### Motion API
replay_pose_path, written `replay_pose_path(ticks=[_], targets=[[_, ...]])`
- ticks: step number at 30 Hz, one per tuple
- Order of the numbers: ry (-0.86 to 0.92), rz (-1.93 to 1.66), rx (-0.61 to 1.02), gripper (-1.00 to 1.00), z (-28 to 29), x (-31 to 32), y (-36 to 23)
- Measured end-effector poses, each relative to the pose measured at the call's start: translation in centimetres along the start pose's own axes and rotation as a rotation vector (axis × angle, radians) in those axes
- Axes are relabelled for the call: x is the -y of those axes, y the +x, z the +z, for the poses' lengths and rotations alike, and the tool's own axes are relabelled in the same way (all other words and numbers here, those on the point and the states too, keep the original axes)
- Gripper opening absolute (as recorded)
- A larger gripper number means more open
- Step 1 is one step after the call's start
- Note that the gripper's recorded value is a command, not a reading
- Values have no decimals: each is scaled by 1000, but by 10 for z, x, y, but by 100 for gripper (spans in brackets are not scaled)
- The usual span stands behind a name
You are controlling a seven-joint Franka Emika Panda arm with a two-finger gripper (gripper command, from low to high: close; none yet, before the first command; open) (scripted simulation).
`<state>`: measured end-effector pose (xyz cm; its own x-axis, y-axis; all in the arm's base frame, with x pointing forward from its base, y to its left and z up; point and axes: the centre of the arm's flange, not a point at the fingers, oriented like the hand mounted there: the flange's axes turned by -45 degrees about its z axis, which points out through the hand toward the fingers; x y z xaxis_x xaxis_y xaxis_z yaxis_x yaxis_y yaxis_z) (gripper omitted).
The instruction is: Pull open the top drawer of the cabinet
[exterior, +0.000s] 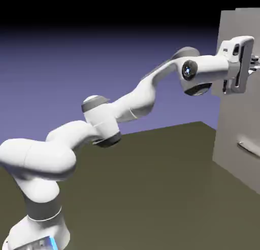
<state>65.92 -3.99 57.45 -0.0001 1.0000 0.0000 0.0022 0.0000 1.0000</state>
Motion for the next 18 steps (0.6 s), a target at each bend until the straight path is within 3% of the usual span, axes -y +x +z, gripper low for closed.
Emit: replay_pose_path(ticks=[14, 15, 18], targets=[[0, 0, 0, -100, -135, 0, 0], [0, 0, 0, 100, -142, 0, 0], [-3, -1, 0, 100, -154, 0, 0]])
